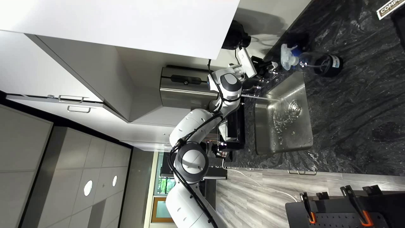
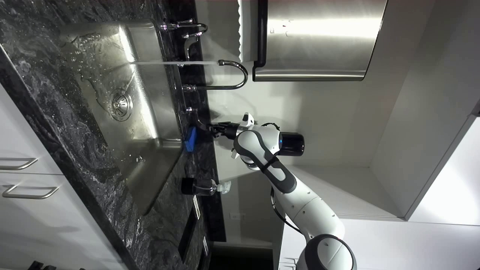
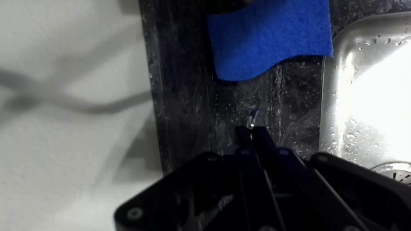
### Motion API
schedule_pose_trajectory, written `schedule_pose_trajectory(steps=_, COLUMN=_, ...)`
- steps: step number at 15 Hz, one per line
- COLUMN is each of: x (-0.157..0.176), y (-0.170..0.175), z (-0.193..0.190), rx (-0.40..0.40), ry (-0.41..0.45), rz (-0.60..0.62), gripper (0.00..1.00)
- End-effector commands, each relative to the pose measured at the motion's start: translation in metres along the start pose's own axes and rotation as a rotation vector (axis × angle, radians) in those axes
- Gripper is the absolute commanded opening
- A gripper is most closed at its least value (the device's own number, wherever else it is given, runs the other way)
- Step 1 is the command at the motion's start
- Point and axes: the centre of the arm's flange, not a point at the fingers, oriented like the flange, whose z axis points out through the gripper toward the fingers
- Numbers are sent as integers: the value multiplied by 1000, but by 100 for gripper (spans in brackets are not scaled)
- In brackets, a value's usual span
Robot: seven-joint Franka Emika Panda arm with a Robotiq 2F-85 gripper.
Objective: Open the right handle of the tap, then close it
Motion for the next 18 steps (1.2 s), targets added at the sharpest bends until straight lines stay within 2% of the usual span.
schedule_pose_trajectory(steps=1, x=-9, y=1, z=5, rx=19, ry=-35, rz=28, gripper=2)
schedule_pose_trajectory(steps=9, x=-9, y=4, z=6, rx=9, ry=-36, rz=28, gripper=2)
schedule_pose_trajectory(steps=18, x=-9, y=17, z=17, rx=-67, ry=-36, rz=5, gripper=2)
